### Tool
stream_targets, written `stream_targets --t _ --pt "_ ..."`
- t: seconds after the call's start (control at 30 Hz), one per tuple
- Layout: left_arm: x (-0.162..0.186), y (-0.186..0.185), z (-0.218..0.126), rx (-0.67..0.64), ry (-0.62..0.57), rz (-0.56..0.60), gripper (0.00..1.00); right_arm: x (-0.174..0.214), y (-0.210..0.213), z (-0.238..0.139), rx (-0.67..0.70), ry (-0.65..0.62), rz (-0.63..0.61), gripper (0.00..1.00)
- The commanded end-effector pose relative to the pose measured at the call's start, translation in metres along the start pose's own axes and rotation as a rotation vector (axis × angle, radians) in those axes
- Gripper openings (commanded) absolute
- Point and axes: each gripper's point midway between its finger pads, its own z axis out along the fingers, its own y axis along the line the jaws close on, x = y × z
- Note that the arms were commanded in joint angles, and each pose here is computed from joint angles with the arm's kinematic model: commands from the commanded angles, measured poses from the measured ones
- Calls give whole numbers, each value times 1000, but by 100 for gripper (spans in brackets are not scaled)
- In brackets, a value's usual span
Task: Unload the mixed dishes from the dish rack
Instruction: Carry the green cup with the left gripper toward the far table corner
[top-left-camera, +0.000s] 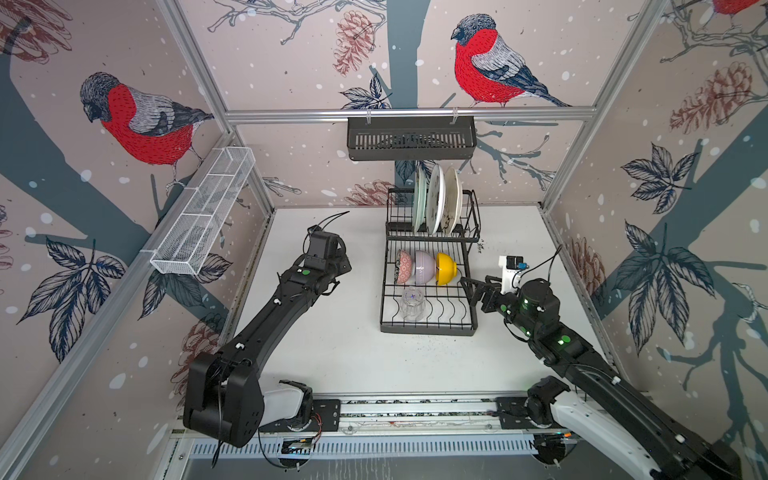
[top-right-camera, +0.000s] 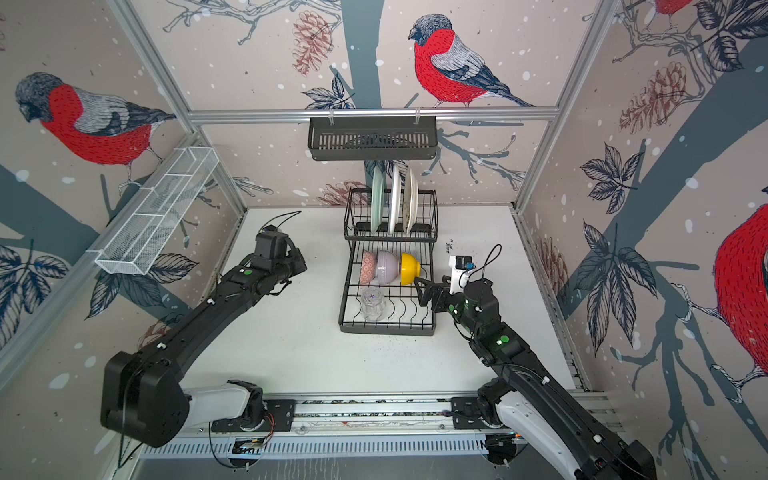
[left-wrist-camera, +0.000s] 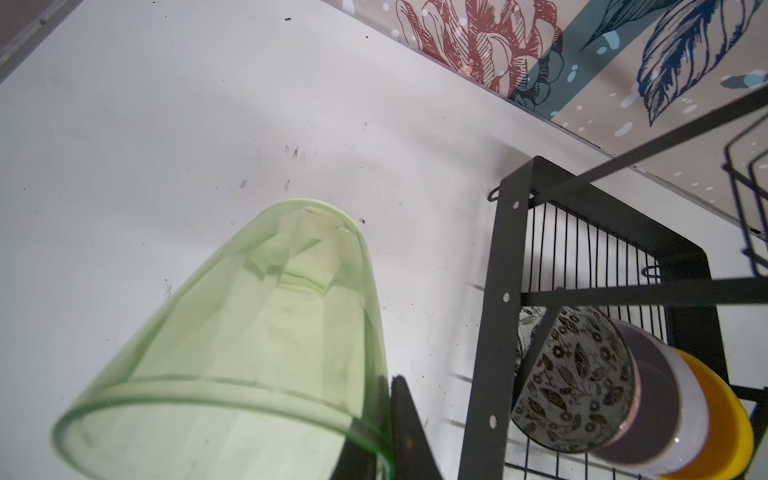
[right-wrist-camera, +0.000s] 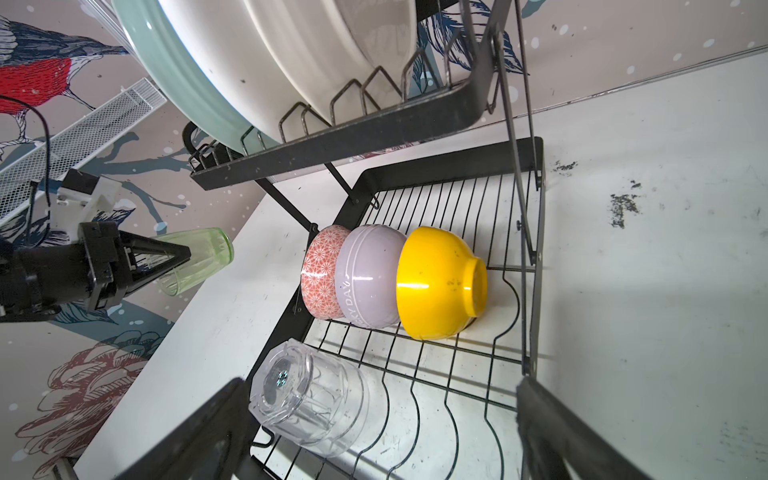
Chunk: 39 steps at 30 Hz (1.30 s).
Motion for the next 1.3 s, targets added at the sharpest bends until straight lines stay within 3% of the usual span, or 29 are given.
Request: stream_targets --t 0.0,0.17,0.73,1.27 --pt "-19 4 6 -9 -22 10 0 -1 -5 -2 18 -28 1 100" --pt "-32 13 23 -16 23 -22 0 2 -15 -3 57 -32 -3 100" --pt "-71 30 95 -269 277 108 0 25 -22 0 43 82 -19 100" --pt "-38 78 136 -332 494 107 0 28 -36 -6 100 109 -20 100"
